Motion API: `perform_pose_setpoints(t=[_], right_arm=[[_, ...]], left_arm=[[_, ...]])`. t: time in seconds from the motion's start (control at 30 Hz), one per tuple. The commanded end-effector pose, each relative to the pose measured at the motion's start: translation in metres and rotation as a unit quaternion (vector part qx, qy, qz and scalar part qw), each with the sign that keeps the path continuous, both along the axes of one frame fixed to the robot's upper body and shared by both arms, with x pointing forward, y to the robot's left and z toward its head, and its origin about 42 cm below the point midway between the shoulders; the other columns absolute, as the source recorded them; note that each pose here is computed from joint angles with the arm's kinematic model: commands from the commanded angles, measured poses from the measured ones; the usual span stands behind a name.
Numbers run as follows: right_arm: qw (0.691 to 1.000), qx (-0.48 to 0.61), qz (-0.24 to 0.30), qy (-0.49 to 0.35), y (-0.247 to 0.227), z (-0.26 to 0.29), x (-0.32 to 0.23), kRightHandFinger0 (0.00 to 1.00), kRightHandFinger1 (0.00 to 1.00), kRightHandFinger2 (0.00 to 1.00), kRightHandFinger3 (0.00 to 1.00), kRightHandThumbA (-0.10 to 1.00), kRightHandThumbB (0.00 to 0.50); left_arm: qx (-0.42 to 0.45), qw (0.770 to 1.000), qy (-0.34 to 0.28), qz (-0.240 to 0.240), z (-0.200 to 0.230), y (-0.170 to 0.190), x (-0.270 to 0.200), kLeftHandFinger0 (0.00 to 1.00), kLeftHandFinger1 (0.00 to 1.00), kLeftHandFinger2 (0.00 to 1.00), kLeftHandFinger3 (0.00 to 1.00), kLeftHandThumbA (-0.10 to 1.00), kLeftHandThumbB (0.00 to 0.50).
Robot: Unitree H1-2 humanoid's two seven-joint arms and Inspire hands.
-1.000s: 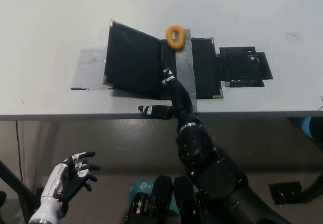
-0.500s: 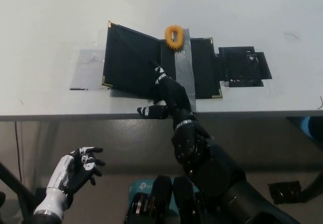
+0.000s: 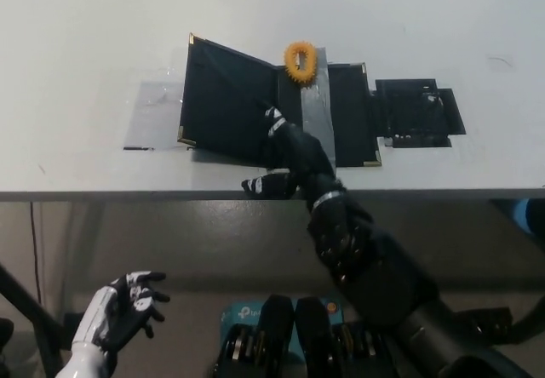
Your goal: The robot uses its right hand to push the cover of the diary kept in the middle of the desk towards the left to open it
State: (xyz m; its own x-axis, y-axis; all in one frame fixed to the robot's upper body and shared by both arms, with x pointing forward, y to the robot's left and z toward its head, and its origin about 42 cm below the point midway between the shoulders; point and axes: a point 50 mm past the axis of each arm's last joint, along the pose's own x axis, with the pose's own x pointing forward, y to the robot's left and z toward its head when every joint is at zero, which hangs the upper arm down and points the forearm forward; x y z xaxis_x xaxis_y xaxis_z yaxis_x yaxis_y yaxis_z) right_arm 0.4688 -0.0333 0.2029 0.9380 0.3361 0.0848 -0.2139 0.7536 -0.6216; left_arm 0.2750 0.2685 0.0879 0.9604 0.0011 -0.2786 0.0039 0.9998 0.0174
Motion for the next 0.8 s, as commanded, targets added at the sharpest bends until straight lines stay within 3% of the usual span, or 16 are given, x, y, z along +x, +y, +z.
perform_pose_setpoints(t=[0.0,0.07,0.1,0.13,0.23,0.33,0.4,0.43,0.57,0.63,0.77], right_arm=[[0.995,0.078,0.041,0.043,0.001,0.053,0.005,0.96,0.99,1.00,1.00,1.00,0.160],[0.985,0.144,0.061,0.076,-0.010,0.076,0.004,1.00,1.00,1.00,1.00,1.00,0.201],[0.979,0.171,0.073,0.084,-0.018,0.087,0.000,0.99,1.00,1.00,1.00,1.00,0.188],[0.952,0.274,0.076,0.116,-0.035,0.103,-0.009,0.98,1.00,1.00,1.00,1.00,0.201],[0.936,0.327,0.092,0.096,-0.052,0.115,-0.020,0.93,1.00,1.00,1.00,1.00,0.246],[0.917,0.376,0.098,0.087,-0.071,0.118,-0.032,0.93,1.00,1.00,1.00,1.00,0.217],[0.898,0.421,0.087,0.094,-0.090,0.114,-0.040,0.94,1.00,1.00,1.00,1.00,0.216],[0.888,0.447,0.066,0.090,-0.104,0.112,-0.046,0.91,0.96,1.00,1.00,1.00,0.198],[0.881,0.461,0.057,0.084,-0.129,0.110,-0.054,0.94,1.00,1.00,1.00,1.00,0.191],[0.877,0.477,0.023,0.055,-0.159,0.105,-0.066,0.89,0.98,1.00,1.00,1.00,0.168],[0.875,0.483,0.003,0.044,-0.198,0.086,-0.088,0.92,0.99,1.00,1.00,1.00,0.210]], left_arm=[[-0.013,1.000,-0.021,0.010,0.006,0.002,-0.001,0.29,0.35,0.46,0.63,0.21,0.386],[-0.012,1.000,-0.024,0.015,0.007,0.004,-0.004,0.29,0.35,0.47,0.65,0.17,0.339],[-0.013,1.000,-0.023,0.017,0.006,0.005,-0.004,0.29,0.35,0.47,0.65,0.16,0.329],[-0.013,0.999,-0.026,0.018,0.006,0.005,-0.006,0.29,0.36,0.47,0.63,0.14,0.314],[-0.009,0.999,-0.024,0.024,0.007,0.008,-0.009,0.32,0.38,0.49,0.63,0.12,0.260],[-0.012,0.999,-0.019,0.030,0.006,0.010,-0.011,0.34,0.40,0.51,0.65,0.05,0.196],[-0.016,0.999,-0.020,0.035,0.004,0.011,-0.013,0.33,0.40,0.52,0.65,0.05,0.190],[-0.020,0.999,-0.021,0.037,0.001,0.012,-0.016,0.31,0.38,0.51,0.65,0.08,0.216],[-0.017,0.999,-0.017,0.043,-0.001,0.013,-0.019,0.33,0.40,0.52,0.66,0.11,0.220],[-0.014,0.999,-0.016,0.043,-0.001,0.014,-0.020,0.34,0.40,0.51,0.67,0.15,0.226],[-0.011,0.999,-0.016,0.047,-0.001,0.016,-0.023,0.35,0.41,0.50,0.67,0.17,0.240]])
